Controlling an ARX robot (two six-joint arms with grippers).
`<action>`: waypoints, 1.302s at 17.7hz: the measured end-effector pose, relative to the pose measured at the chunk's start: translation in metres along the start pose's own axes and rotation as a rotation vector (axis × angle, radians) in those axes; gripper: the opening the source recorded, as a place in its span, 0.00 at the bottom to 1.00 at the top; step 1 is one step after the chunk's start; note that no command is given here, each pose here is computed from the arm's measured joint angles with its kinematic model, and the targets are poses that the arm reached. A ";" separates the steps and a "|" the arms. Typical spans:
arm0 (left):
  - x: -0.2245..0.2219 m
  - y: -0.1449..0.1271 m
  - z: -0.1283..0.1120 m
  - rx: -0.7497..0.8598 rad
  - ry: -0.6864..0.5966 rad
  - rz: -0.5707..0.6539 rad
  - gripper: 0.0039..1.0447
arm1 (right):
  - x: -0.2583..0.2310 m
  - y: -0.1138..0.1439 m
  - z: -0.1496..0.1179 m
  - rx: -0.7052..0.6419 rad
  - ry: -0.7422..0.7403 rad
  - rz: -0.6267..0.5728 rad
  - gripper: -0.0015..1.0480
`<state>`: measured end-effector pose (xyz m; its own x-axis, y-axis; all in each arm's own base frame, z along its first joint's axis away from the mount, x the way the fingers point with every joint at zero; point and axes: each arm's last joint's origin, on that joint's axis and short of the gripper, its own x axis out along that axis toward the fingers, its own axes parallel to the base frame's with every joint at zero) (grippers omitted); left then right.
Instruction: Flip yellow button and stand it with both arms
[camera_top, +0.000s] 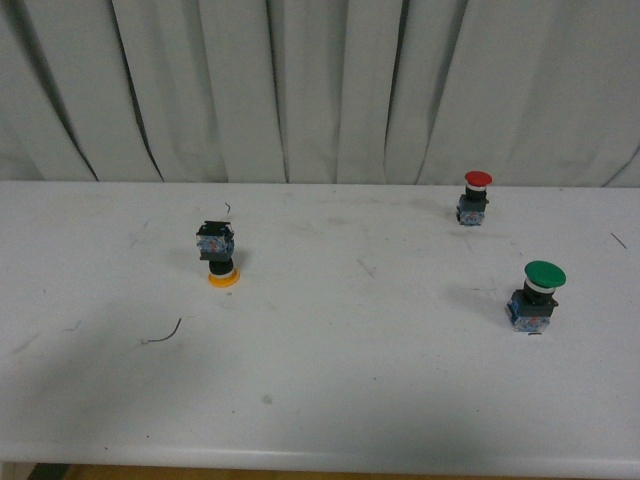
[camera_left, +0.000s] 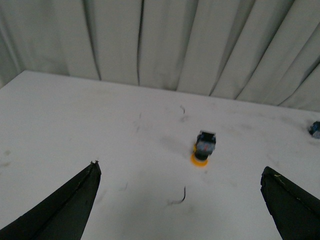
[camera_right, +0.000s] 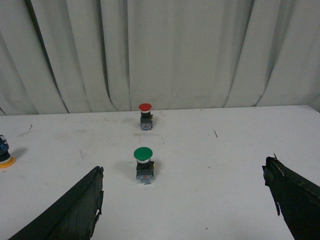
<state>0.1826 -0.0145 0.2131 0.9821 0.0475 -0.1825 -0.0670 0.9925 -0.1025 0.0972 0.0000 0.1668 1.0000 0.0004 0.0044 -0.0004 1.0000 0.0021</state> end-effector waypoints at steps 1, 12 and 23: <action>0.021 -0.007 0.010 0.000 -0.013 -0.016 0.94 | 0.000 0.000 0.000 0.000 0.000 0.000 0.94; 0.223 -0.073 -0.003 0.102 0.294 -0.099 0.94 | 0.000 0.000 0.000 0.000 0.000 0.000 0.94; 0.266 -0.068 -0.037 0.112 0.516 -0.138 0.94 | 0.000 0.000 0.000 0.000 0.000 0.000 0.94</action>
<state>0.4415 -0.0739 0.1353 0.7645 -0.1175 -0.6338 0.1032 0.9929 -0.0596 0.0972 0.0000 0.1669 1.0000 0.0004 0.0048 -0.0004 1.0000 0.0021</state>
